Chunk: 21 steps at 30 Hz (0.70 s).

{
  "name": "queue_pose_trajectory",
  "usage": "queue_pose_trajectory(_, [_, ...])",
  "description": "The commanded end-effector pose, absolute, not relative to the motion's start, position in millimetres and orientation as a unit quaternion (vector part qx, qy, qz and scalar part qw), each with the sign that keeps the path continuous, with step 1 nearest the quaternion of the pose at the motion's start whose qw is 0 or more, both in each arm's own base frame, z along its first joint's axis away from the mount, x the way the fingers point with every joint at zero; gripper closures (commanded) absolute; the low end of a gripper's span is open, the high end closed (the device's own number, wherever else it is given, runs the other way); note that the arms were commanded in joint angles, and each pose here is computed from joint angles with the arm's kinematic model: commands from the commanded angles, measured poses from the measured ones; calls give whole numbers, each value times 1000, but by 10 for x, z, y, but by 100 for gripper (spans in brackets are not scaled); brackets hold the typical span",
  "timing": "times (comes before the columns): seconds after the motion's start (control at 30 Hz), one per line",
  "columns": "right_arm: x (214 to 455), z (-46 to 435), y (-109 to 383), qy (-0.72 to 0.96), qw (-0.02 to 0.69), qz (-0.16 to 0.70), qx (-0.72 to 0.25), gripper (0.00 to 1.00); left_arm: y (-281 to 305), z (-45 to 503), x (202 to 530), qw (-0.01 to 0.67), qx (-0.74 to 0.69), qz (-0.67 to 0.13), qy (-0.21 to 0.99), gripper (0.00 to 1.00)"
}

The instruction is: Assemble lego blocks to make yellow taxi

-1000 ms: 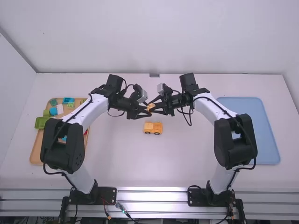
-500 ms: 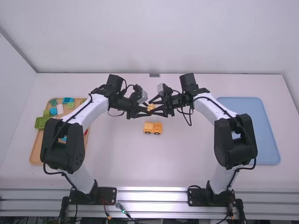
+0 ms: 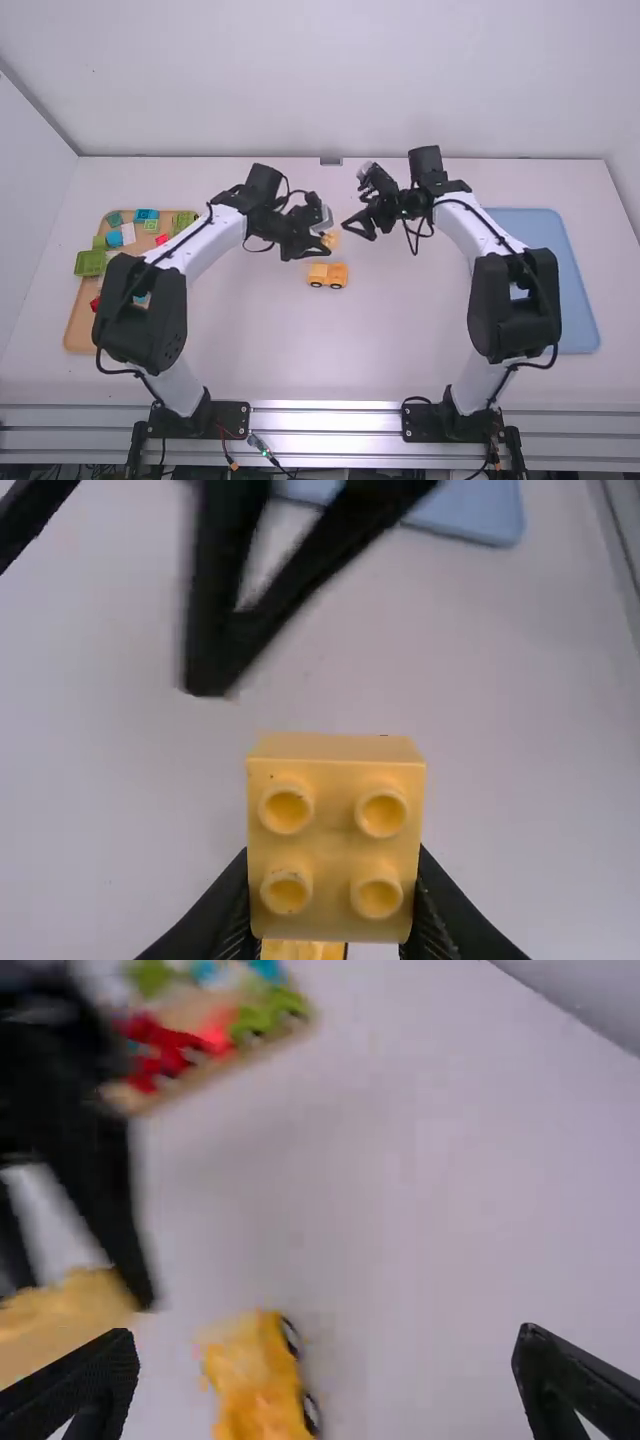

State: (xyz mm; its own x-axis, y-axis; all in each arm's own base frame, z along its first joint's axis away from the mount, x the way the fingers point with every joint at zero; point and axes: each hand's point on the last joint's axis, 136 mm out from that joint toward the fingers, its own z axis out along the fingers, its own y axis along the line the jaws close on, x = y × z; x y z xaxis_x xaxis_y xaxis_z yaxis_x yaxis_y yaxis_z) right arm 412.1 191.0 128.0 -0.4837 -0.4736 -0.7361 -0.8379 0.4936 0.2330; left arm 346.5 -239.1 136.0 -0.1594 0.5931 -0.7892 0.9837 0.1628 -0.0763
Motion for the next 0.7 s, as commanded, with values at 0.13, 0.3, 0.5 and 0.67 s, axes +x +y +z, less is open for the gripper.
queue_pose_trajectory(0.13, [4327, 1376, 1040, 925, 303, 84, -211, 1, -2552, 1220, 3536, 301, 569, -240, 726, 86])
queue_pose_trajectory(0.3, [4156, 1445, 757, 930, 343, 35, -130, 1, -2670, 1201, 3513, 303, 577, -240, 720, 84])
queue_pose_trajectory(0.5, [3824, 1656, 415, 896, 444, 0, -9, 1, -2835, 1019, 3581, 294, 560, -215, 744, 97])
queue_pose_trajectory(0.67, [3615, 1774, 392, 866, 500, 11, -6, 1, -3014, 936, 3514, 282, 577, -218, 735, 96])
